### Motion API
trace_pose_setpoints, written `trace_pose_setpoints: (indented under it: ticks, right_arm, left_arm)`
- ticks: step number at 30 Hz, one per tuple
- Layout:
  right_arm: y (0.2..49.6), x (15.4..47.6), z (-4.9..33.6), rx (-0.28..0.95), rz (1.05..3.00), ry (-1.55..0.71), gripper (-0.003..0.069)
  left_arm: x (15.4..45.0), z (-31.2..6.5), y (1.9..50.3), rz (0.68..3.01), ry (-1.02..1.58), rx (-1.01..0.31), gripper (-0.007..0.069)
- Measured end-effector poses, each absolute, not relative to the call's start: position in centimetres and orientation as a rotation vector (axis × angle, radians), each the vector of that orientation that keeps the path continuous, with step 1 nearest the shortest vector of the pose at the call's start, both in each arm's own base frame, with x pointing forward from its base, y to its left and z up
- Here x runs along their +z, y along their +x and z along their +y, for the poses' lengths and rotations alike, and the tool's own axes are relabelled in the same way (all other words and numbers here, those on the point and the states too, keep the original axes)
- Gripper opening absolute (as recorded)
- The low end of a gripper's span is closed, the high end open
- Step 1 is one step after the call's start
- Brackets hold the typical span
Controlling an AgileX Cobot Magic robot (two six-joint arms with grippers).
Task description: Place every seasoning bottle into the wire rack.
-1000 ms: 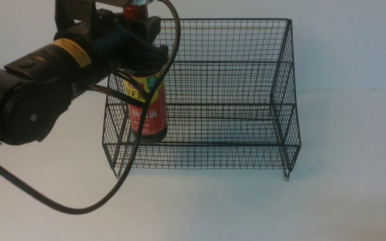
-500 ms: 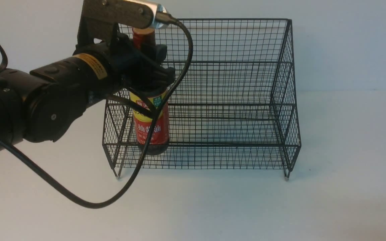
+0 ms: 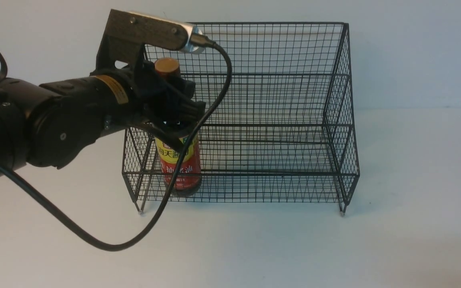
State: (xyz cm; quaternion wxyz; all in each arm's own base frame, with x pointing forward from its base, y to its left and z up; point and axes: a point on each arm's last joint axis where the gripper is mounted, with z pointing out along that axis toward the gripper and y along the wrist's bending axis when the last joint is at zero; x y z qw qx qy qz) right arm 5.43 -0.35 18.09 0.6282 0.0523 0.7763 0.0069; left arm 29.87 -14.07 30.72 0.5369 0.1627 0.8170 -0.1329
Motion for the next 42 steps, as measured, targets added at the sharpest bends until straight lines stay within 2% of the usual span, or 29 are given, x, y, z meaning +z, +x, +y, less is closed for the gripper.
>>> trace_pose_setpoints:
  ticks: [9,16,25,28,37,41,42]
  right_arm:
    - [5.4,18.1,-0.4,0.016,1.779,0.120,-0.0015]
    - [5.4,18.1,-0.4,0.016,1.779,0.120,-0.0015]
    - [5.4,18.1,-0.4,0.015,1.779,0.119,-0.0015]
    - [5.4,18.1,-0.4,0.015,1.779,0.119,-0.0015]
    - [5.4,18.1,-0.4,0.015,1.779,0.119,-0.0015]
    - [5.4,18.1,-0.4,0.015,1.779,0.119,-0.0015]
    - [5.4,18.1,-0.4,0.015,1.779,0.119,-0.0015]
  left_arm:
    - [30.7,-14.1,29.9,1.945,0.385,-0.318,0.0277]
    - [30.1,-14.5,30.7,1.918,0.372,-0.331,0.0392]
    - [29.8,-14.6,30.9,1.917,0.374,-0.329,0.0398]
    - [30.6,-14.4,30.5,1.905,0.377,-0.327,0.0398]
    - [36.9,-11.6,25.5,1.797,0.386,-0.301,0.0399]
    - [39.2,-10.3,22.7,1.767,0.379,-0.302,0.0349]
    - [40.1,-9.6,21.2,1.765,0.380,-0.298,0.0304]
